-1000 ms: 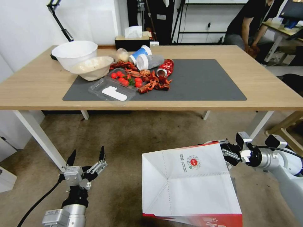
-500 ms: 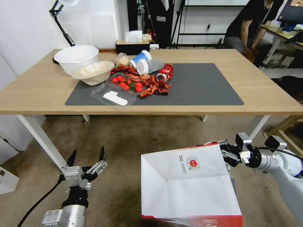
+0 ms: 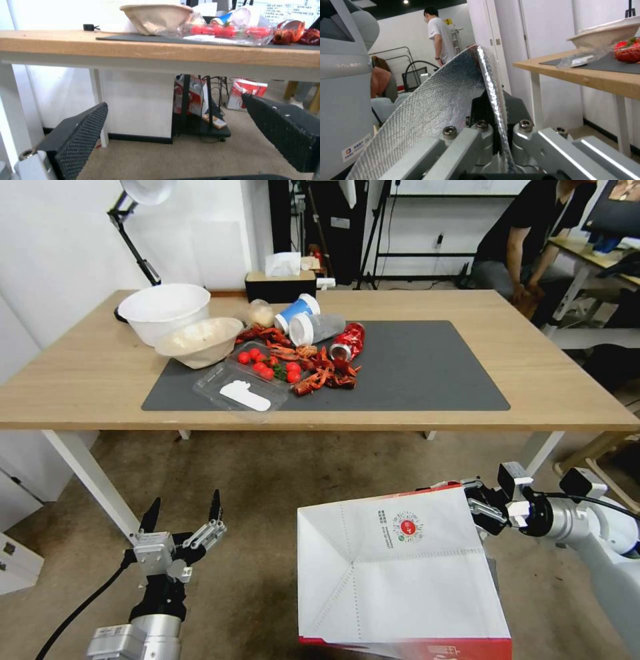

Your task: Pick up the food delivery bag from the floor and place it on the table.

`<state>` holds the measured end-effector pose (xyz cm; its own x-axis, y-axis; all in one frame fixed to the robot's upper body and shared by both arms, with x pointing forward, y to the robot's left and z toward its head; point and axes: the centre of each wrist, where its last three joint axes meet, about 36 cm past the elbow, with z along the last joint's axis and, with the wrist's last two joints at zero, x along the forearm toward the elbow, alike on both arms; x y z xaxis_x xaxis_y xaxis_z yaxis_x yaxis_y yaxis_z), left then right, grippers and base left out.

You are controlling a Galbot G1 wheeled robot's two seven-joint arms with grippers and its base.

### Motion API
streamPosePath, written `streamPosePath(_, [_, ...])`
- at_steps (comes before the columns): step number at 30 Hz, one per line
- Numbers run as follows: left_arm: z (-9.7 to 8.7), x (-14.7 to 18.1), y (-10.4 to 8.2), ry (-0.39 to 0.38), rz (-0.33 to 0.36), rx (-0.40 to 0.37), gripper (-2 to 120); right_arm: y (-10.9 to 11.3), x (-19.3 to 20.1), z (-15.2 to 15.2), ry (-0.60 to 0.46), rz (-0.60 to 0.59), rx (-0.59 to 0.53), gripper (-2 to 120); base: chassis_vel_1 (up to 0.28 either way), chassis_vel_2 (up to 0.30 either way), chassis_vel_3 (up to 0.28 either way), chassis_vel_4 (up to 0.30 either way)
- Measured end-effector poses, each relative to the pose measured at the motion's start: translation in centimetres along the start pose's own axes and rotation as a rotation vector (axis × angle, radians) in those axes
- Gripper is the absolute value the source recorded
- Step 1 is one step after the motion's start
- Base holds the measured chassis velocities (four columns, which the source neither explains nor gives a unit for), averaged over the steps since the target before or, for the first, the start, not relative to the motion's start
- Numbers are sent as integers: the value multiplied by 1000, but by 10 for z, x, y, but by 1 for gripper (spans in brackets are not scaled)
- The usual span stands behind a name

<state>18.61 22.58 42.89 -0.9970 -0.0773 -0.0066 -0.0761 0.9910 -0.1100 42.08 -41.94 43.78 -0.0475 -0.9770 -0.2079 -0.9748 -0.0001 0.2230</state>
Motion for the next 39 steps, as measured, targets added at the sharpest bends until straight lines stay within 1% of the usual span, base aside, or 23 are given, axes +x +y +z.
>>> streamPosePath(19, [-1,0,-1,-6,-2,-1,100,0,-1,-2,2,-3,5,0,0,0,0,0])
streamPosePath(39, [2,-1,-2,-3,2,-1,100,-2,-1,-1,5,3,6,0,0,0,0,0])
